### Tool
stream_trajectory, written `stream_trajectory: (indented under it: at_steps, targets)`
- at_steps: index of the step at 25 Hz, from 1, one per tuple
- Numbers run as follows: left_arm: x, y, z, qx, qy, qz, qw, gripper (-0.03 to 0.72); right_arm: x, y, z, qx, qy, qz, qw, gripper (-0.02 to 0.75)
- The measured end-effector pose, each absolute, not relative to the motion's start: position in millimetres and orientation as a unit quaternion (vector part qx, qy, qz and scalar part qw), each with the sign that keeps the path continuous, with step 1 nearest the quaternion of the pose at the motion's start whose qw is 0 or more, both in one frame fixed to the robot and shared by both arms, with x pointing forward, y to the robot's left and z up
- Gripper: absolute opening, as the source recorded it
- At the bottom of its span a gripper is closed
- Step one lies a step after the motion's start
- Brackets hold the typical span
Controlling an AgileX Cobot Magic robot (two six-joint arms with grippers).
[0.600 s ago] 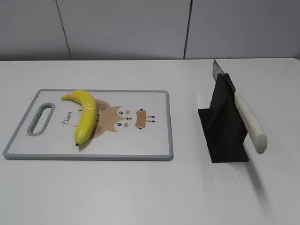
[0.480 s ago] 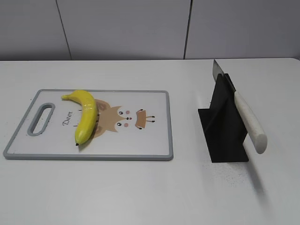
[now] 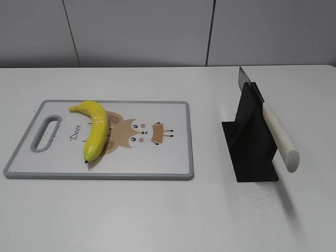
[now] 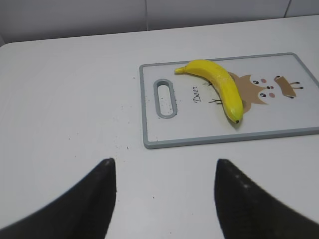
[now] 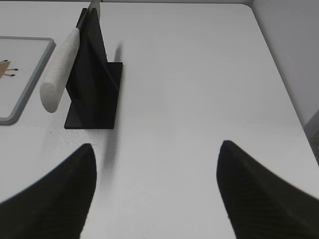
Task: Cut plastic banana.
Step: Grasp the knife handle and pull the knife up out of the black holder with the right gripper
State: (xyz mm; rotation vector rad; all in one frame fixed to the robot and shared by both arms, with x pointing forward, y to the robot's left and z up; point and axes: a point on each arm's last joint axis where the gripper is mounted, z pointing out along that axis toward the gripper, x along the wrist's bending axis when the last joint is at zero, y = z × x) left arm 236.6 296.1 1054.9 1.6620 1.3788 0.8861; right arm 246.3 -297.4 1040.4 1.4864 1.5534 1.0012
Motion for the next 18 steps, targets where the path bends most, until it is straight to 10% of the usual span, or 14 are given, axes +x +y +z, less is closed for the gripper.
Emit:
stream_trajectory:
  at_steps: [18]
  targets:
    - [236.6,296.1,1054.9,0.655,0.543,0.349,0.393,0.592,246.3,-297.4,1040.4,0.581,0.607,0.391,0.376,0.59]
